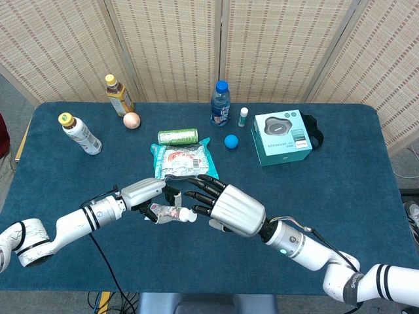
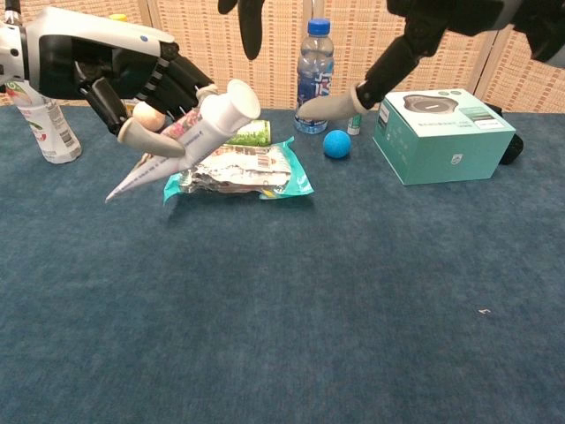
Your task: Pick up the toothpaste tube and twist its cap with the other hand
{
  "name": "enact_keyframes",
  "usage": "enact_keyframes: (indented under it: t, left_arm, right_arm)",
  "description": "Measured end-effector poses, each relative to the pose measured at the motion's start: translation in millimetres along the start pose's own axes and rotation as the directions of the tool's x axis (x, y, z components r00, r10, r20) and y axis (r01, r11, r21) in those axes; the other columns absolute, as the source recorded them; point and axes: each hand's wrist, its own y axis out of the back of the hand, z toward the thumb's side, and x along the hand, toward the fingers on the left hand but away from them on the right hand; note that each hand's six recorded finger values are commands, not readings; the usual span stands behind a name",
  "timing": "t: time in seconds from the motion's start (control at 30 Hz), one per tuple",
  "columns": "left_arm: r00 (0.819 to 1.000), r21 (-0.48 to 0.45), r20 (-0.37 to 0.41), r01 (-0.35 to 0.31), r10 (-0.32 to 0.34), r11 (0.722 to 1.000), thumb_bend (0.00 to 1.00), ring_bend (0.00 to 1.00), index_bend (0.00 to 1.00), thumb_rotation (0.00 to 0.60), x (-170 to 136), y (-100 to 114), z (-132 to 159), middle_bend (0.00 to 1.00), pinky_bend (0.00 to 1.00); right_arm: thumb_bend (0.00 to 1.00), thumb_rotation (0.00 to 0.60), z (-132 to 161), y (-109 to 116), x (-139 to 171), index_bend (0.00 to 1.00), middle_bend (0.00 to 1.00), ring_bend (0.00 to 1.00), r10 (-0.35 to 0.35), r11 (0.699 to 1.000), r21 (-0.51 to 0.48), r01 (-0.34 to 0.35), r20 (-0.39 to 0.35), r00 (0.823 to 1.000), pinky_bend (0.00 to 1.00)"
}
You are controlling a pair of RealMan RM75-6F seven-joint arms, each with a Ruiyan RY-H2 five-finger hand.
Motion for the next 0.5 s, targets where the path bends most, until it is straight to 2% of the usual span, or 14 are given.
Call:
enact_keyframes:
  t: [0.23, 0.5]
  left_arm:
    - [0.999, -0.011, 0.025, 0.042, -0.041, 0.999, 0.53, 0.43, 0.60, 0.600, 7, 3, 10, 0.67, 0.36]
    - [0.998, -0.017, 0.030, 0.058, -0.057, 0.998, 0.53, 0.43, 0.60, 0.600, 11, 3, 12, 0.67, 0.36]
  right_arm:
    - [0.14, 0.600, 6, -7, -10, 0.44, 0.26, 0.08, 0.007, 1.000, 0.019, -0.006, -0.019, 1.000, 0.16]
    - [0.14, 0.600, 8, -10, -14, 0.47, 0.26, 0.08, 0.009, 1.000, 0.020, -0.009, -0.027, 1.000, 0.16]
